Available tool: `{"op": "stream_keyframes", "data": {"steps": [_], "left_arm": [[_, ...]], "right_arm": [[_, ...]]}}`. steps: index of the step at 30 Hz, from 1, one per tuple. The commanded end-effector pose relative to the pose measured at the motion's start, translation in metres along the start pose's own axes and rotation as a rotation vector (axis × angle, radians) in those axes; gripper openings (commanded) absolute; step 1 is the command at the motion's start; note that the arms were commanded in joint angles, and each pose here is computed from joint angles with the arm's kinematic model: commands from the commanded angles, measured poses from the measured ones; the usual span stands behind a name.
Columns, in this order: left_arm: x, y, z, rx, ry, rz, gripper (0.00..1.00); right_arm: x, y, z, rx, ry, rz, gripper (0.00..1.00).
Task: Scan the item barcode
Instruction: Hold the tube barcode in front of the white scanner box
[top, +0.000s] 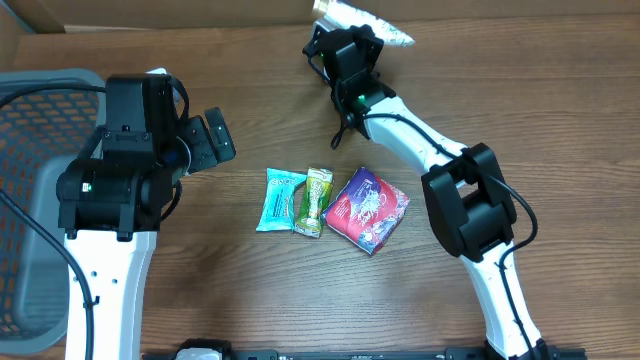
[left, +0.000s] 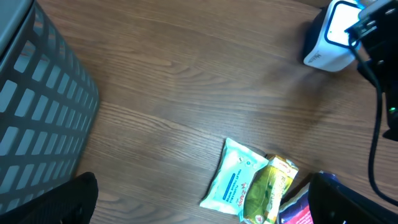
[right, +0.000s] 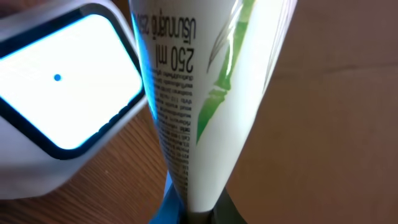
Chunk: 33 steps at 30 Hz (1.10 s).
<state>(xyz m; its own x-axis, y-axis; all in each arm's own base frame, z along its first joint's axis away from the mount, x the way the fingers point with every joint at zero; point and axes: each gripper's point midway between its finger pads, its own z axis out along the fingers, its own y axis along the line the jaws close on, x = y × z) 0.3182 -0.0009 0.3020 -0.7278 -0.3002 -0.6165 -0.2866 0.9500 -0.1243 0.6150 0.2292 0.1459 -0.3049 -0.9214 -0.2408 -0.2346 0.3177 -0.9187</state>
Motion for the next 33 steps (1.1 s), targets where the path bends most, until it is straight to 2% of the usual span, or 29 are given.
{"op": "stream_keyframes", "data": {"steps": [1, 9, 18, 25, 33], "left_arm": [[-0.003, 0.002, -0.001, -0.011, -0.009, -0.012, 1.00], [-0.003, 0.002, -0.001, -0.011, -0.009, -0.012, 1.00], [-0.003, 0.002, -0.001, -0.011, -0.009, -0.012, 1.00], [-0.003, 0.002, -0.001, -0.011, -0.009, -0.012, 1.00], [-0.003, 0.002, -0.001, -0.011, -0.009, -0.012, 0.99]], "right_arm": [[-0.013, -0.010, 0.002, 0.033, -0.054, -0.033, 0.04], [0.011, 0.007, 0.026, 0.043, 0.008, -0.082, 0.04], [0.031, -0.016, 0.026, 0.136, 0.120, -0.101, 0.04], [0.010, -0.030, 0.008, 0.176, 0.083, -0.064, 0.04], [-0.013, -0.087, -0.051, 0.118, 0.013, -0.004, 0.04]]}}
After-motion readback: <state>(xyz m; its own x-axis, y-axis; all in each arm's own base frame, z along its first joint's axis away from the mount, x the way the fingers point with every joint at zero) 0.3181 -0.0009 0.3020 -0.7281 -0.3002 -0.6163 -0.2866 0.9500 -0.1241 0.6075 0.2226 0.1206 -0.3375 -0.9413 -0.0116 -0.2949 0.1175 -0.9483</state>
